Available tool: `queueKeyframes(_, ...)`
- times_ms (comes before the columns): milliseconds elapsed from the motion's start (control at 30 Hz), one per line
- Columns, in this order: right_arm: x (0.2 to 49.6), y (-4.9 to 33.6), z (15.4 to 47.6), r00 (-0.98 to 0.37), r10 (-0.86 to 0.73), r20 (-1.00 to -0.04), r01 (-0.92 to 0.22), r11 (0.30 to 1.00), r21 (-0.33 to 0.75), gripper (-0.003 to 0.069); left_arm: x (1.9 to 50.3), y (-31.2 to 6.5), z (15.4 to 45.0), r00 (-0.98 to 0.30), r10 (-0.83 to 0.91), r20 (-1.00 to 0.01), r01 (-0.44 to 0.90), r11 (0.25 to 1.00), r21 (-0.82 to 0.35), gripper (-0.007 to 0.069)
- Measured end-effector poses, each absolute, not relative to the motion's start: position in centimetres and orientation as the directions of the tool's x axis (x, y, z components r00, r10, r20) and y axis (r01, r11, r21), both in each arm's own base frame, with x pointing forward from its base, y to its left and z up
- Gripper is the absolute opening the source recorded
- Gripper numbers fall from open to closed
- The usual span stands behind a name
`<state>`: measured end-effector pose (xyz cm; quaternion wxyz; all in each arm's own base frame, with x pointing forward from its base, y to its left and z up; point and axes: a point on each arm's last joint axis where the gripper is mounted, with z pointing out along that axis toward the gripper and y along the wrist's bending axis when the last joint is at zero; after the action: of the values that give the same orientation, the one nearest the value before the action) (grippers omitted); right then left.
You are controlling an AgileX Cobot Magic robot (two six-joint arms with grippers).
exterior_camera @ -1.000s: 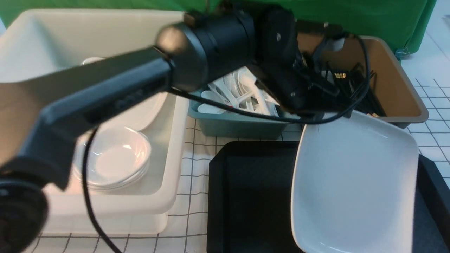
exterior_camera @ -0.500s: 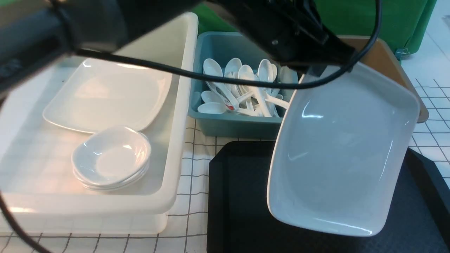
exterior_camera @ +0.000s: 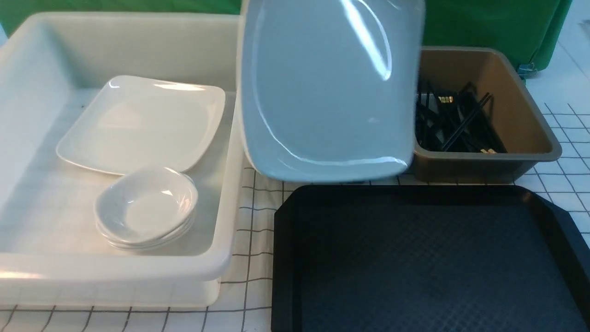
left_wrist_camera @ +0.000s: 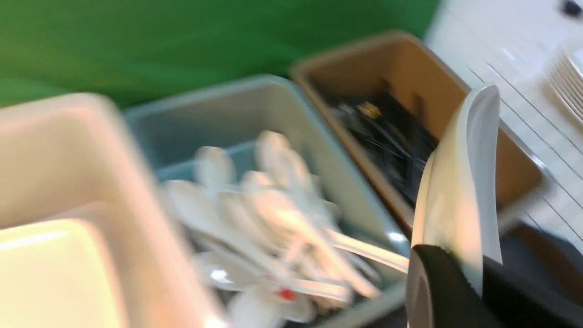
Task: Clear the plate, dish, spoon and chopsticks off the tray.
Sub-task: Use the left arm to put the plate into the large storage box on the left
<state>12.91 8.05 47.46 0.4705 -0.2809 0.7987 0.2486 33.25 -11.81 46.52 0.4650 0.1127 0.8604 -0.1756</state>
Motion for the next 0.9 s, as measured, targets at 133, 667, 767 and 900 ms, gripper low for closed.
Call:
queueKeyframes(133,14.8,9.0,48.1,-0.426,-0.234,-0.874,-0.715,0.679,0.167,0.0019,34.6,-5.0,46.7,-0.548,-0.115,-0.829,0.213,0.939,-0.27,0.0018)
queueKeyframes(667,20.4,19.2,45.9,-0.398,-0.471,-0.788,-0.835,0.541,0.098,0.0009,35.4,11.9,35.9,-0.346,-0.647,-0.68,-0.301,0.763,-0.572,0.002)
queueKeyframes(767,20.9,21.0,45.5,-0.392,-0.492,-0.777,-0.85,0.517,0.102,0.0009,35.4,12.2,32.4,-0.312,-0.71,-0.631,-0.366,0.703,-0.61,0.002)
queueKeyframes(900,21.0,22.5,44.9,-0.385,-0.515,-0.765,-0.865,0.49,0.106,0.0009,35.7,12.3,28.8,-0.311,-0.754,-0.579,-0.406,0.656,-0.636,0.0021)
